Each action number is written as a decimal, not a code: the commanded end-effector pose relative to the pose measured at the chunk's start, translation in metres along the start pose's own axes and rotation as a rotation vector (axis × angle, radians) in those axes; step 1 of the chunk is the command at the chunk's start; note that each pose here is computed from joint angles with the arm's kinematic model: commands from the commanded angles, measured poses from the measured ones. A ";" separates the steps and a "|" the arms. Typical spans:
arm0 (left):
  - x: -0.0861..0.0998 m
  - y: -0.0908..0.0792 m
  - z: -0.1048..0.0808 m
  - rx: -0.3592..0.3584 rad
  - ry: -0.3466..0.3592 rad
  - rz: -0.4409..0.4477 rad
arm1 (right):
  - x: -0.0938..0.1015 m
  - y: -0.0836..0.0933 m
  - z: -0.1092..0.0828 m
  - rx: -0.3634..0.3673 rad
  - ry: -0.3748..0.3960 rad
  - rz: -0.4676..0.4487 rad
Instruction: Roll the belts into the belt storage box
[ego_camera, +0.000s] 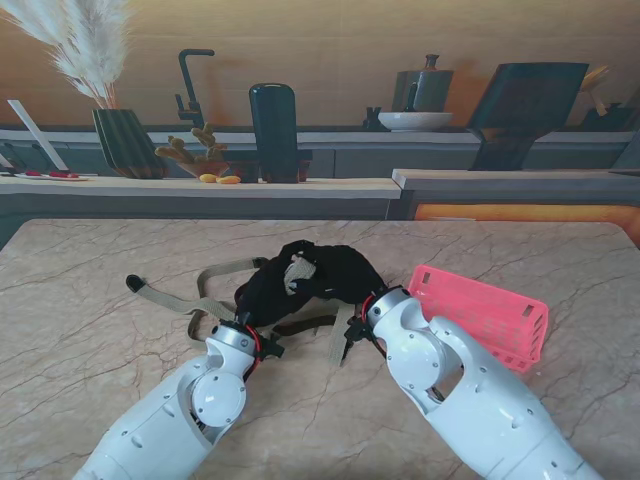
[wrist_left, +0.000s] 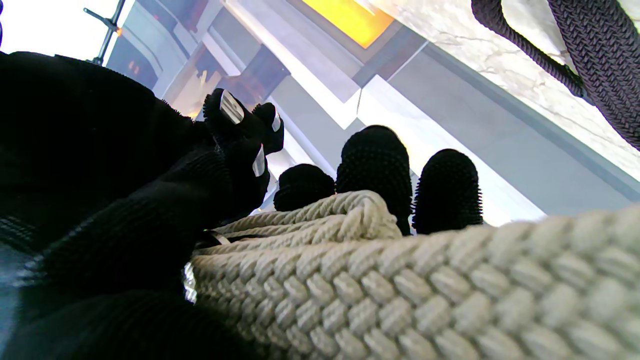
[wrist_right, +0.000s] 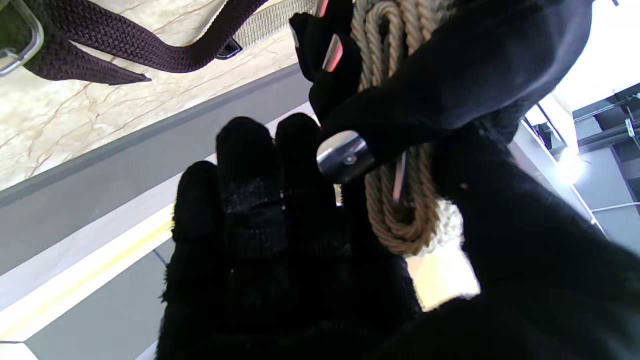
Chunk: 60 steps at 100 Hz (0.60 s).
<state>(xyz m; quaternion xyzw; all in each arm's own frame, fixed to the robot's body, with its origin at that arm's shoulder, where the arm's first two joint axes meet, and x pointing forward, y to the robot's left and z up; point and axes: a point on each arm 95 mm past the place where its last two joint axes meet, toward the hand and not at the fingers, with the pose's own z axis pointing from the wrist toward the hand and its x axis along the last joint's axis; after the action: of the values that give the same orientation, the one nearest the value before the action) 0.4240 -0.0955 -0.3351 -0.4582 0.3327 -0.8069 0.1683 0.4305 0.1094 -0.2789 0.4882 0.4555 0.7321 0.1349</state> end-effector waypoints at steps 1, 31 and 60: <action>0.006 0.001 0.003 -0.003 0.023 -0.010 | 0.007 -0.004 0.001 -0.005 0.008 -0.002; 0.002 -0.002 0.000 -0.036 0.046 0.006 | 0.007 0.018 -0.012 -0.111 -0.027 -0.022; -0.001 -0.003 -0.001 -0.052 0.045 0.029 | 0.006 0.051 -0.032 -0.199 -0.096 0.099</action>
<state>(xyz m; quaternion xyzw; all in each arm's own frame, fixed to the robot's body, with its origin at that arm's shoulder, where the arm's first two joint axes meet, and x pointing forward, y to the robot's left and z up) 0.4247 -0.0918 -0.3343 -0.4411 0.3653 -0.8041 0.1594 0.4154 0.0712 -0.2459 0.5260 0.3598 0.7519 0.1687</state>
